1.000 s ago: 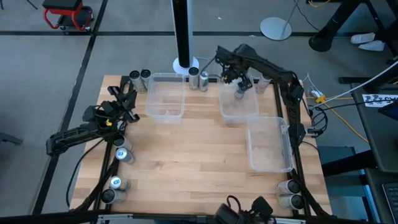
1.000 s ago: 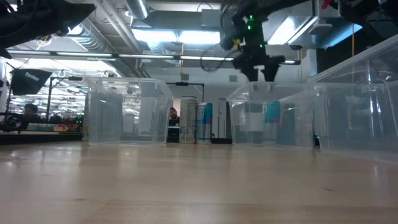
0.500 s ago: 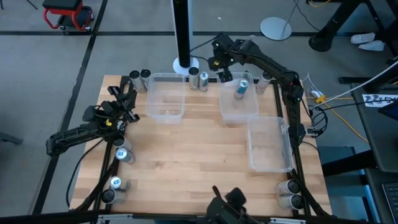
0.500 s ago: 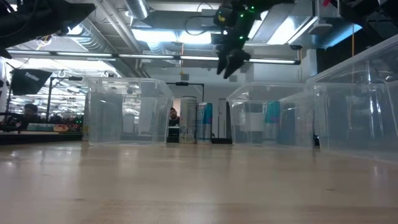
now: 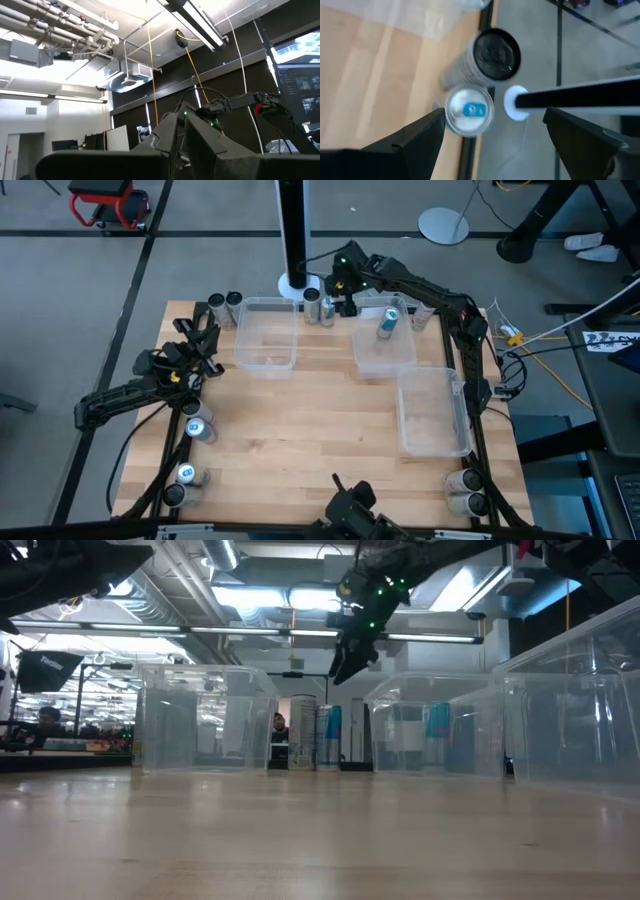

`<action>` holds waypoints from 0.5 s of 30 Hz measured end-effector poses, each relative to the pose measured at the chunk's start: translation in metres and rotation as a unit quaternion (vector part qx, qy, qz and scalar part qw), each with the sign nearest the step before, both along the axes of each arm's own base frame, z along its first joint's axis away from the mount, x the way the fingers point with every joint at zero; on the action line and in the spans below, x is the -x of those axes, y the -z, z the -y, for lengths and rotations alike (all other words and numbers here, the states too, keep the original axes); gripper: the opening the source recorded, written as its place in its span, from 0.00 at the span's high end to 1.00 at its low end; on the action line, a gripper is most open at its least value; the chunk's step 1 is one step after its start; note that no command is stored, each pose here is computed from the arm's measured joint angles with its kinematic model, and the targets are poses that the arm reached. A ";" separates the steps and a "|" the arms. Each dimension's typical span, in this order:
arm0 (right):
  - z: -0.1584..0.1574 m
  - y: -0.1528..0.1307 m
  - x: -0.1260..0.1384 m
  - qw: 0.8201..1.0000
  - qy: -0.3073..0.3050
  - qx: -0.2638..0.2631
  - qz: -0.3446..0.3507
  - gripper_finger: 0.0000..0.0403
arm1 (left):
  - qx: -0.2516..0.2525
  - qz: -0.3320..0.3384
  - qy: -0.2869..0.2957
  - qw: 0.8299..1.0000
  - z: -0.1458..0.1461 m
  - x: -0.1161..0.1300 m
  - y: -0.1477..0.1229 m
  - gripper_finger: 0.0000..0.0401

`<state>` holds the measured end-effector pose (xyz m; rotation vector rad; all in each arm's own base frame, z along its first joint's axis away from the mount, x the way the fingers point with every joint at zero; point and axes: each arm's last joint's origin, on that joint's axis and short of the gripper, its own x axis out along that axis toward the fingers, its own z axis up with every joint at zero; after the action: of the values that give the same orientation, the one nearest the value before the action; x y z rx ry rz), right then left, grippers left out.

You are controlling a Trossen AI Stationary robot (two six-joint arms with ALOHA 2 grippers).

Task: Sort soda cans
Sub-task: Put the blue soda can into the top right transparent bin

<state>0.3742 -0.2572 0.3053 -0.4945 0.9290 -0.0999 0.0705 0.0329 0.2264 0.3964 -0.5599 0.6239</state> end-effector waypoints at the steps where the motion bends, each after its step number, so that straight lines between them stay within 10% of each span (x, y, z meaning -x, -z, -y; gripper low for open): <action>1: 0.000 0.002 0.000 1.000 -0.001 -0.007 0.003 0.15 | 0.000 0.000 0.000 1.000 0.000 0.000 0.000 0.92; 15: 0.013 0.043 -0.015 0.999 0.015 -0.047 -0.006 0.15 | 0.000 0.003 0.001 1.000 0.000 0.000 0.000 0.92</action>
<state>0.3897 -0.2703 0.2621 -0.3951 0.9491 -0.0800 0.0703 0.0328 0.2267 0.3935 -0.5649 0.6236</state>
